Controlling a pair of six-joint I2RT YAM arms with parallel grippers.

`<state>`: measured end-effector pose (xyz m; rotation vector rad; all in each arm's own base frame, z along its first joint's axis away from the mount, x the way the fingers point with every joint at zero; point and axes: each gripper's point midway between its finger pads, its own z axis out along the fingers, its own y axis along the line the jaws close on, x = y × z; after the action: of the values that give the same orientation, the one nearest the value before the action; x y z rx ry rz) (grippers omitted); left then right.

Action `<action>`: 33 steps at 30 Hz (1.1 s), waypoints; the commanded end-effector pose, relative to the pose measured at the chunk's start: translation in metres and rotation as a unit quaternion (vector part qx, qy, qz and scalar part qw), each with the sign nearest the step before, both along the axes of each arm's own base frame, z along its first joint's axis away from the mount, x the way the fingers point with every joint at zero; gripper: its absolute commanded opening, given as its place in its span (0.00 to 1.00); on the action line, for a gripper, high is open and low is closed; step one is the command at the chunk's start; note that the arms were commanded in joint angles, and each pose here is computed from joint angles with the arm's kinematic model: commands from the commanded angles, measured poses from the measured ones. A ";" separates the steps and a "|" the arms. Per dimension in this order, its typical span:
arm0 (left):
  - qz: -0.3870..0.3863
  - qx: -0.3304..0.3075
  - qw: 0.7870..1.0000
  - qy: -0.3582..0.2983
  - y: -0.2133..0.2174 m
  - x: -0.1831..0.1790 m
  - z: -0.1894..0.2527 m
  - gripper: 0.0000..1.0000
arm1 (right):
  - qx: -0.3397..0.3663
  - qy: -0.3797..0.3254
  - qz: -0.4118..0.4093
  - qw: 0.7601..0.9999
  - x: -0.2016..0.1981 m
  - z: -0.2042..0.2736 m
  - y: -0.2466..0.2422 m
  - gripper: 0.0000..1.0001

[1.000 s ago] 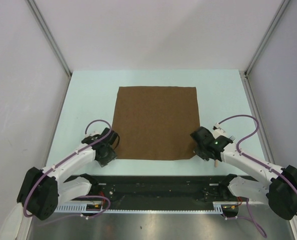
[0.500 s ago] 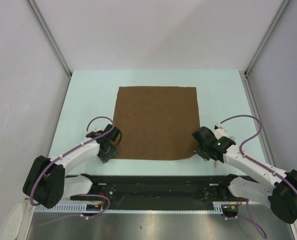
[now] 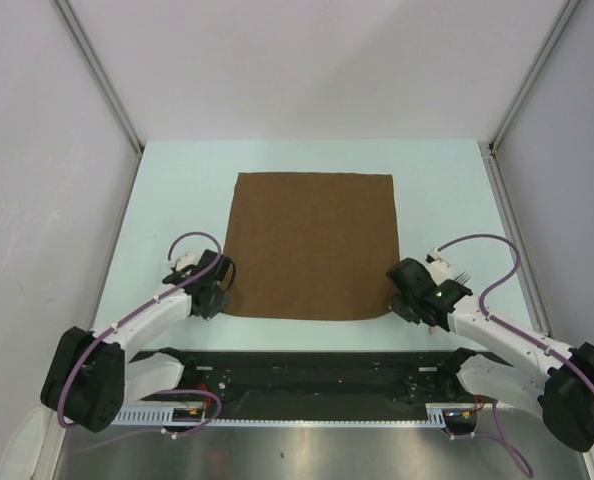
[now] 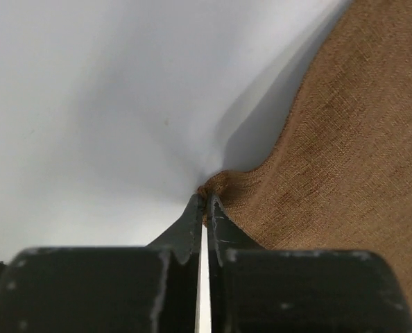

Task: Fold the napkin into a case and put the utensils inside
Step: Pick up the flattened napkin from the center of the board, then fold and flatten the napkin at the center of the board.

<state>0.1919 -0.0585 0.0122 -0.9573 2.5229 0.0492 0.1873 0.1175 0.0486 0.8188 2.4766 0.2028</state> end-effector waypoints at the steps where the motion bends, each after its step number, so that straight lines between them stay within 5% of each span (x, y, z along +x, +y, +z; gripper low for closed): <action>1: -0.042 -0.025 0.999 -0.018 -0.012 0.008 -0.002 0.00 | 0.018 -0.045 0.036 0.998 0.012 0.009 0.008 0.00; 8: -0.145 -0.073 0.980 -0.119 -0.039 0.032 0.045 0.00 | 0.053 -0.128 0.110 0.984 0.024 0.040 0.022 0.00; 18: -0.254 -0.095 0.872 -0.407 -0.062 0.060 0.236 0.00 | 0.047 -0.306 0.185 0.933 0.038 0.168 0.021 0.00; 23: -0.275 -0.083 0.792 -0.538 -0.058 0.043 0.351 0.00 | 0.038 -0.449 0.212 0.867 0.024 0.290 0.008 0.00; 28: -0.281 -0.070 0.747 -0.598 -0.048 0.017 0.422 0.00 | 0.038 -0.505 0.237 0.829 -0.001 0.353 -0.002 0.00; 30: -0.278 -0.067 0.730 -0.621 -0.042 0.003 0.443 0.00 | 0.054 -0.547 0.256 0.795 -0.020 0.390 -0.003 0.00; 33: -0.282 -0.062 0.673 -0.681 -0.032 -0.034 0.493 0.00 | 0.084 -0.607 0.293 0.734 -0.055 0.437 -0.002 0.00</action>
<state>0.1973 -0.1019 0.4490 -0.0910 1.4114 -0.7434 0.1721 0.1149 0.4370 0.0229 1.4875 0.7980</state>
